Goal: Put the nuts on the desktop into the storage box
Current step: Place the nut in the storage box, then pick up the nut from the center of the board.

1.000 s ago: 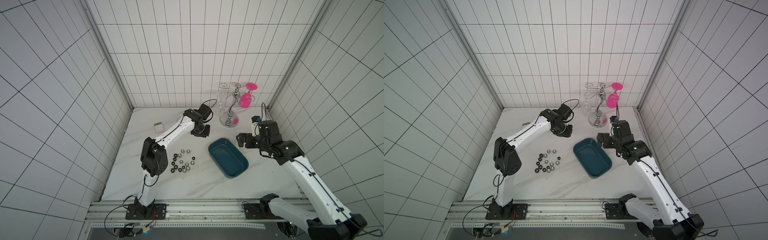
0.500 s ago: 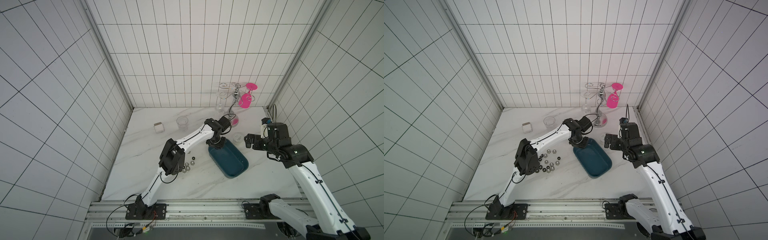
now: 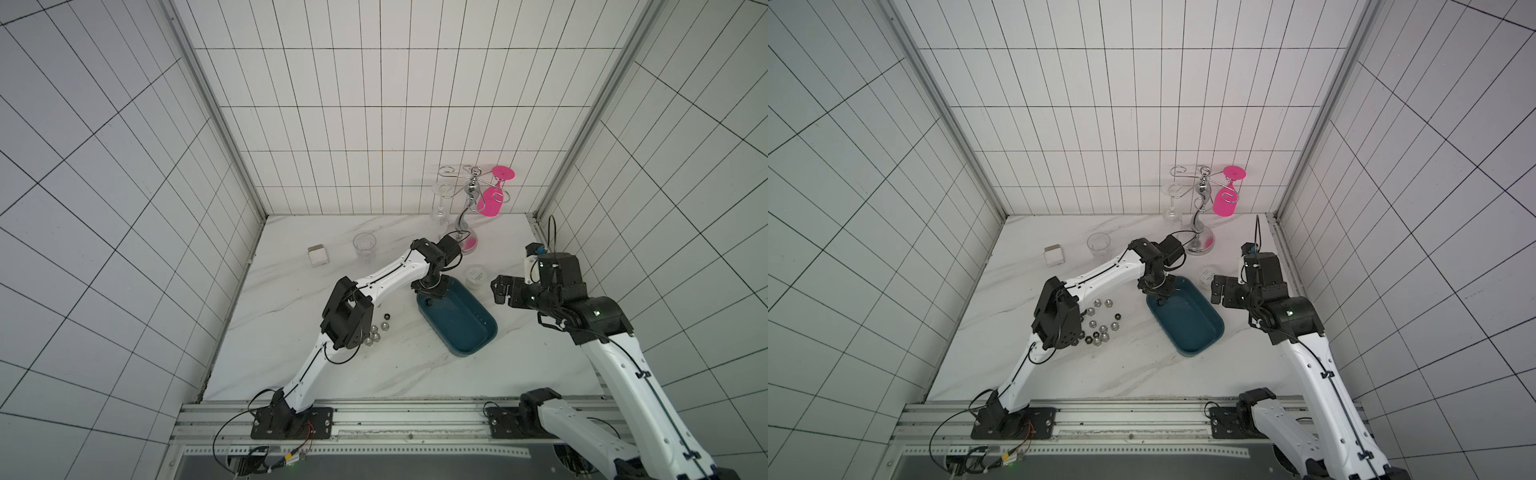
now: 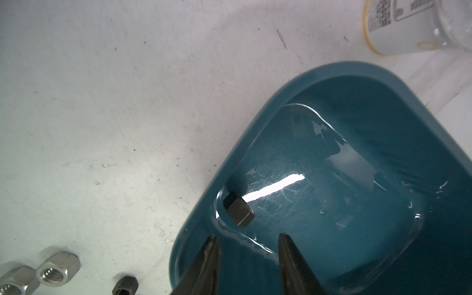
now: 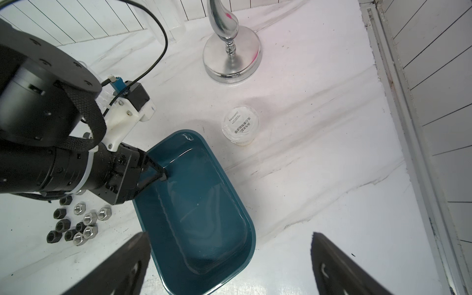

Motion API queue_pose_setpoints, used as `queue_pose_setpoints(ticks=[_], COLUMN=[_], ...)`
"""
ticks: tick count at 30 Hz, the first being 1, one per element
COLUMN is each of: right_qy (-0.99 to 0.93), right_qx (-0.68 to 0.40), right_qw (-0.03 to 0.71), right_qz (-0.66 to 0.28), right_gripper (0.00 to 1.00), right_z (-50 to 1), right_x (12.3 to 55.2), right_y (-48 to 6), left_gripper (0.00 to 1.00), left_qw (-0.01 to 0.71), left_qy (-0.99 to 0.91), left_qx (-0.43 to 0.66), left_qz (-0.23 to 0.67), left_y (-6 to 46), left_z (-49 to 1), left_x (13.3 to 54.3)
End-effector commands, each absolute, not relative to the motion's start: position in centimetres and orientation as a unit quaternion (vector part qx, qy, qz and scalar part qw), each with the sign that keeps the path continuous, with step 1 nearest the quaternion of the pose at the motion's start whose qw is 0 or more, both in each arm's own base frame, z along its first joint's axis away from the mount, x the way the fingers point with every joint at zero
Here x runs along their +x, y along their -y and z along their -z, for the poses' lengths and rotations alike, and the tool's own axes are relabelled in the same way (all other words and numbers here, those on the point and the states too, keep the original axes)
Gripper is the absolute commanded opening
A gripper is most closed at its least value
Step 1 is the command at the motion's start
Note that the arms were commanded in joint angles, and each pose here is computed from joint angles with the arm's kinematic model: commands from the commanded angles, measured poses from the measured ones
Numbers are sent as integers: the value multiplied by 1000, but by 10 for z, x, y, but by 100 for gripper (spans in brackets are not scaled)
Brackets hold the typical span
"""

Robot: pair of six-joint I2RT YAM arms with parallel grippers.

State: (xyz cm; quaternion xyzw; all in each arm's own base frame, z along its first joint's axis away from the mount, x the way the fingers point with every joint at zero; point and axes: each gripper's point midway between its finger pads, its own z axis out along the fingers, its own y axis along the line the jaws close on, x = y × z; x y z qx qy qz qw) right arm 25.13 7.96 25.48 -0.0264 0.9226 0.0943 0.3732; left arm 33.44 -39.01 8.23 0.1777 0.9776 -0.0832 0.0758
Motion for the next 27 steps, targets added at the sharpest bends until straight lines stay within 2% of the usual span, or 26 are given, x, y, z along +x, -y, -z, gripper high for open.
queue_pose_setpoints(ticks=[1,6,8,13,17,19,22,27], right_qy=[-925,-918,-914,-908,-897,-895,-898,-897], right_qx=[-30,-45,-48,-77,-131,-158,-195,-264], right_qw=[367,378,383,381,395,390,369,321], right_qz=[-90,-115,-125,-155,-151,-145,-140,-147], right_gripper=[99,99,98,95,95,95,95,96], right_z=[-251,-258,-259,-261,-268,-267,-257,-224], right_x=[244,242,240,237,238,242,248,258], right_y=[-75,-83,-86,-105,-136,-156,-191,-259], left_gripper=[46,62,71,84,90,98,98,98], left_qw=[95,130,154,242,304,340,395,411], left_qy=[-976,-969,-963,-937,-911,-897,-881,-879], left_qx=[177,172,163,130,78,49,-3,-70], left_qz=[85,122,148,217,268,279,262,231], left_y=[397,401,399,371,320,288,226,131], left_z=[-83,-124,-152,-244,-304,-323,-329,-300], left_x=[343,353,360,374,379,380,381,372])
